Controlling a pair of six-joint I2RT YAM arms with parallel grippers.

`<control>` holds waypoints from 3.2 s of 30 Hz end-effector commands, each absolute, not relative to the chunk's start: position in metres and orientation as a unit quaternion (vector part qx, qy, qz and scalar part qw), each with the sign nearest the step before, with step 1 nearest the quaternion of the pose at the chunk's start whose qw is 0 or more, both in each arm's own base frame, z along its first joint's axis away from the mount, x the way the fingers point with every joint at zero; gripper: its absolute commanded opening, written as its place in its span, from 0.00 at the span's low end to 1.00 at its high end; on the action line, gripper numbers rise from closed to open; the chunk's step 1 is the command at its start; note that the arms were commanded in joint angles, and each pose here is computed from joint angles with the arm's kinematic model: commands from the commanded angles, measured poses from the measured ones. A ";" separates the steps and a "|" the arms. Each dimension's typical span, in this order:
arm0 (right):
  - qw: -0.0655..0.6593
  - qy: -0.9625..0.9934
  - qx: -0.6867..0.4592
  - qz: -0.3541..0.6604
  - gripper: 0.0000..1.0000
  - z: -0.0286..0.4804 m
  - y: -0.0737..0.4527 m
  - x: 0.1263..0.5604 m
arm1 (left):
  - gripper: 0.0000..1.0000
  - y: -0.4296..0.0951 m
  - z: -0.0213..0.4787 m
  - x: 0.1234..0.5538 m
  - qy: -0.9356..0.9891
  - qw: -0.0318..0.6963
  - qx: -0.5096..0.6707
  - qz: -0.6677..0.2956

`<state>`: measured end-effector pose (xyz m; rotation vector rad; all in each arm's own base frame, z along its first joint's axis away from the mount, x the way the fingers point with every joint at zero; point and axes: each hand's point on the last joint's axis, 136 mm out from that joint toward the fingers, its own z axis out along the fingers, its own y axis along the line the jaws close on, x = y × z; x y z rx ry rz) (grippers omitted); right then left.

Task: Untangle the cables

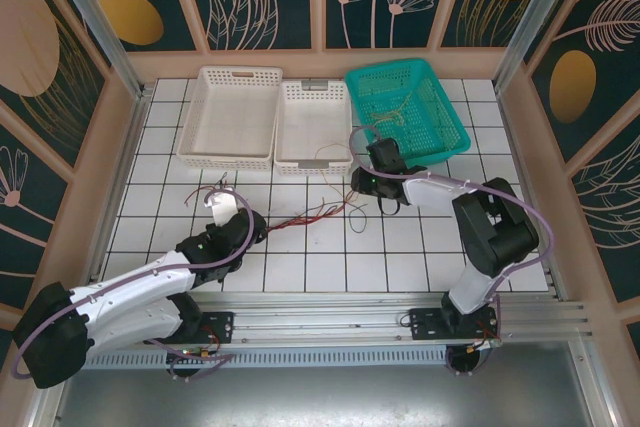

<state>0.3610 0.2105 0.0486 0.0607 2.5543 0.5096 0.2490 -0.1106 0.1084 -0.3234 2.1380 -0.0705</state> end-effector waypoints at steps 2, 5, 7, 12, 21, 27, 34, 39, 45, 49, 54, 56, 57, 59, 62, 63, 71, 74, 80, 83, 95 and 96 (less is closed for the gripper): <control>0.255 0.947 0.026 0.191 0.31 0.035 0.211 0.362 | 0.00 -0.110 0.108 0.249 0.869 0.471 -0.143 -0.037; 0.259 0.944 0.025 0.203 0.30 0.037 0.216 0.364 | 0.00 -0.110 0.107 0.249 0.870 0.471 -0.142 -0.037; 0.255 0.945 0.025 0.202 0.29 0.034 0.218 0.365 | 0.00 -0.110 0.107 0.249 0.870 0.471 -0.142 -0.036; 0.246 0.946 0.025 0.211 0.25 0.028 0.222 0.365 | 0.00 -0.109 0.106 0.249 0.870 0.470 -0.142 -0.035; 0.242 0.946 0.023 0.214 0.10 0.028 0.222 0.360 | 0.00 -0.110 0.105 0.249 0.871 0.469 -0.143 -0.037; 0.246 0.942 0.022 0.225 0.00 0.037 0.223 0.355 | 0.00 -0.110 0.105 0.248 0.871 0.468 -0.143 -0.038; 0.273 0.935 0.018 0.227 0.00 0.067 0.215 0.348 | 0.00 -0.107 0.104 0.246 0.871 0.467 -0.144 -0.037; 0.301 0.924 0.018 0.235 0.00 0.099 0.209 0.345 | 0.00 -0.107 0.102 0.245 0.873 0.465 -0.143 -0.033; 0.341 0.910 0.021 0.236 0.00 0.141 0.196 0.346 | 0.00 -0.104 0.102 0.244 0.876 0.461 -0.141 -0.023; 0.367 0.897 0.030 0.246 0.00 0.169 0.184 0.346 | 0.00 -0.102 0.106 0.242 0.875 0.461 -0.142 -0.026; 0.361 0.884 -0.004 0.297 0.00 0.187 0.200 0.340 | 0.00 -0.104 0.109 0.238 0.879 0.454 -0.140 -0.039; 0.338 0.877 -0.029 0.339 0.00 0.186 0.217 0.334 | 0.00 -0.103 0.109 0.238 0.879 0.454 -0.139 -0.040; 0.327 0.872 -0.046 0.362 0.00 0.188 0.227 0.328 | 0.00 -0.102 0.109 0.238 0.879 0.455 -0.139 -0.038; 0.334 0.868 -0.066 0.361 0.00 0.195 0.237 0.319 | 0.00 -0.102 0.110 0.238 0.879 0.455 -0.140 -0.036; 0.395 0.850 -0.043 0.347 0.00 0.231 0.219 0.312 | 0.00 -0.103 0.111 0.239 0.878 0.456 -0.141 -0.039; 0.418 0.838 -0.031 0.349 0.00 0.249 0.210 0.311 | 0.00 -0.104 0.110 0.239 0.879 0.456 -0.138 -0.039; 0.502 0.826 0.052 0.251 0.00 0.330 0.143 0.308 | 0.00 -0.114 0.105 0.246 0.885 0.448 -0.123 -0.029; 0.482 0.845 0.080 0.217 0.00 0.307 0.125 0.302 | 0.00 -0.115 0.108 0.247 0.883 0.452 -0.125 -0.033; 0.421 0.872 0.073 0.240 0.00 0.240 0.128 0.281 | 0.00 -0.127 0.111 0.252 0.884 0.451 -0.109 -0.050; 0.420 0.847 0.041 0.323 0.00 0.240 0.152 0.268 | 0.10 -0.143 0.113 0.257 0.889 0.445 -0.089 -0.065; 0.342 0.813 -0.012 0.471 0.00 0.226 0.208 0.253 | 0.58 -0.259 0.151 0.300 0.883 0.421 -0.008 -0.206; 0.341 0.811 -0.012 0.475 0.00 0.226 0.210 0.253 | 0.60 -0.269 0.153 0.302 0.882 0.416 -0.004 -0.223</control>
